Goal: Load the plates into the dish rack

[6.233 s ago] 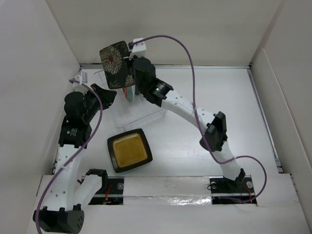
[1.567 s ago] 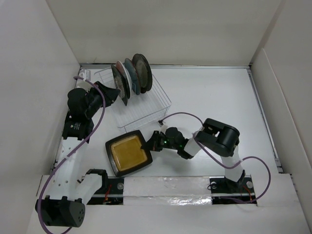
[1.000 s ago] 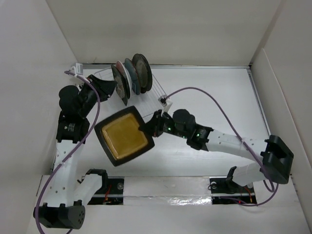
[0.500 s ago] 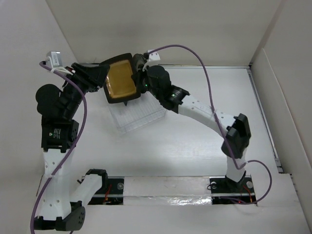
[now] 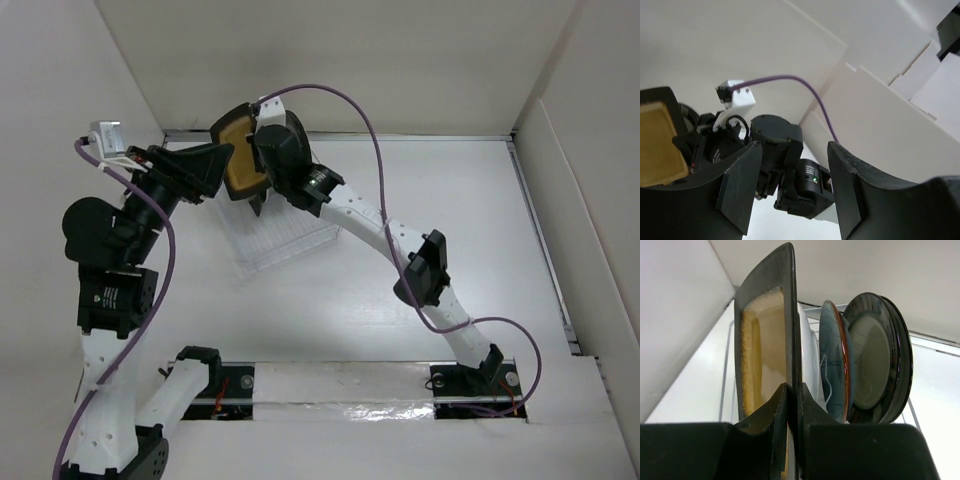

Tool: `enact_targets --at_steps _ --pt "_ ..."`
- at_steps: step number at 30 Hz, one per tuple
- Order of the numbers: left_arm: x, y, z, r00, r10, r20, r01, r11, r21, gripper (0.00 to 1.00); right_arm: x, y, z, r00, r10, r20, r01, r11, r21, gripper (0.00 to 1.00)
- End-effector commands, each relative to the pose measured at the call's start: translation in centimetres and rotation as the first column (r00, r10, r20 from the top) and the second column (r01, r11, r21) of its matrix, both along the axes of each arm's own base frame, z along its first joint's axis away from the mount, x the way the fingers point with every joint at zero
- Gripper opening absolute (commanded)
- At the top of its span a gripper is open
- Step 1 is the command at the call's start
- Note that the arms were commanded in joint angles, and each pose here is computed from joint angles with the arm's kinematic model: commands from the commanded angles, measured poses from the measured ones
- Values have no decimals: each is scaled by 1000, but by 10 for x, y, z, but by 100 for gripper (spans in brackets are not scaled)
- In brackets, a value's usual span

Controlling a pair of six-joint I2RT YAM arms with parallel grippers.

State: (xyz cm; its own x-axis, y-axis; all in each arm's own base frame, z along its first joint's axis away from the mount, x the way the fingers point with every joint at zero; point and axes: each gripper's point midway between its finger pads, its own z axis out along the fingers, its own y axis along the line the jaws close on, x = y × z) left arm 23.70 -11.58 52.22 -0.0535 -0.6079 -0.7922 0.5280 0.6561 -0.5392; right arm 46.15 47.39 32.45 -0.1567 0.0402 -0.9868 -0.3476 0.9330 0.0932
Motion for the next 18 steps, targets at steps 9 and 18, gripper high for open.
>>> enact_targets --at_steps 9,18 --pt "19 -10 -61 994 9 -108 -2 998 62 51 -6 7 40 968 -131 212 142 989 -40 0" --pt "29 -9 -67 990 38 -133 -28 997 75 50 1 18 19 959 -158 237 173 984 -45 0"
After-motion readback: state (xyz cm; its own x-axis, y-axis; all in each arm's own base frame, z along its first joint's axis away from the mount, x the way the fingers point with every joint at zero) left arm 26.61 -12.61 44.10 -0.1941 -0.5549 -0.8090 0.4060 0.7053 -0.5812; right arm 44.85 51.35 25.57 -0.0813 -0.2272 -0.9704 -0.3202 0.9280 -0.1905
